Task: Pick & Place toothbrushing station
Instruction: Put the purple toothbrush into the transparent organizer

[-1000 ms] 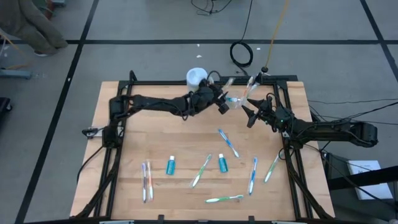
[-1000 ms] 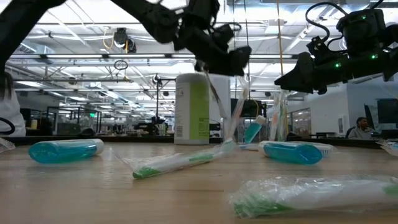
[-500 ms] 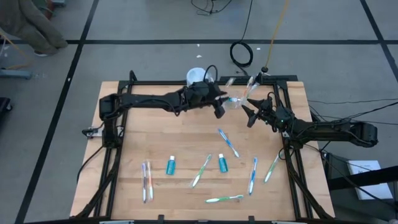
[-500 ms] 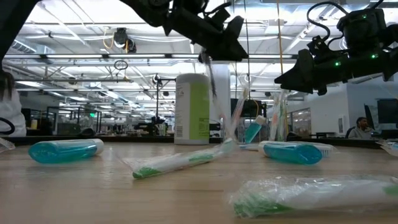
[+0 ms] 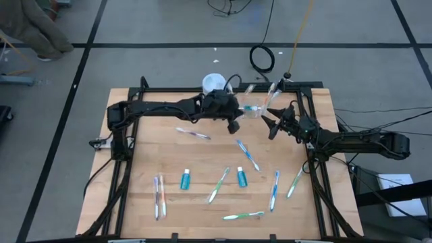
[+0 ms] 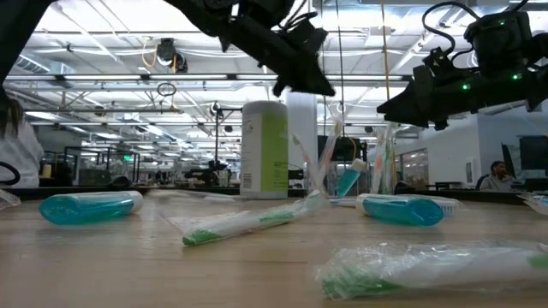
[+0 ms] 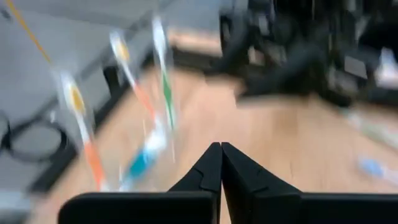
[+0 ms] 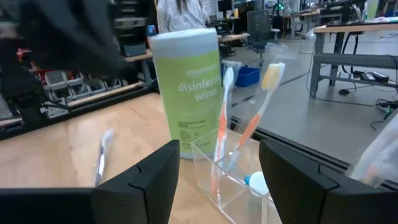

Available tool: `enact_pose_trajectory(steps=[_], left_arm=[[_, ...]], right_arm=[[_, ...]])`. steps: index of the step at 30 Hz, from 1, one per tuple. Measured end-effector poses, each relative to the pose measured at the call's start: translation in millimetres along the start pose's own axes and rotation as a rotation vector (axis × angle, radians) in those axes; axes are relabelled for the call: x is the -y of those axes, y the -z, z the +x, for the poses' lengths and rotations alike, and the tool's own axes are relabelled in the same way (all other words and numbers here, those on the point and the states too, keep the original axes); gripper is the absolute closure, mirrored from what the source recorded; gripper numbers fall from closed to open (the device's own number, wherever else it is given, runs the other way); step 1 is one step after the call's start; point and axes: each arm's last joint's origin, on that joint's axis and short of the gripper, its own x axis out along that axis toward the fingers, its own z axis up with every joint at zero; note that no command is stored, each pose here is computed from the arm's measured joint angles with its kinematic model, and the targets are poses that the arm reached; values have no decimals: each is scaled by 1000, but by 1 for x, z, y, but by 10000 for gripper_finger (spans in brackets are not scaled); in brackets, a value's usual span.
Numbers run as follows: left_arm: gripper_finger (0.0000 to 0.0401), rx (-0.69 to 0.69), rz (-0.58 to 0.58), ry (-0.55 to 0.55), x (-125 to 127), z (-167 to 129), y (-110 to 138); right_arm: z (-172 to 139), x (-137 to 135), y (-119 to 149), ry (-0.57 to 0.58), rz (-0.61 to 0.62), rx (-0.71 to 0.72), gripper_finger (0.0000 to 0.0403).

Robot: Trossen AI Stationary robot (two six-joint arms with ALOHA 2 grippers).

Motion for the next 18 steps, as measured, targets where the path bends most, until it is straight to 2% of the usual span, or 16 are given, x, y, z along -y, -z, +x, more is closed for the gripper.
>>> enact_pose_trajectory(steps=[7,10,12,14,18], left_arm=[[318,-484,-99,-22,11,-31,34],[294,-706,-223,-86,13,-47,50],[283,-803,-282,-132,13,-53,60],[277,-830,-283,-158,11,-61,66],[273,-697,-342,-169,2,-81,62]], right_arm=[[0,1,5,6,-3,-48,190],[0,1,5,7,-3,-49,190],[0,1,5,6,-2,-48,190],[0,1,5,6,11,-46,190],[0,0,5,0,37,-53,190]])
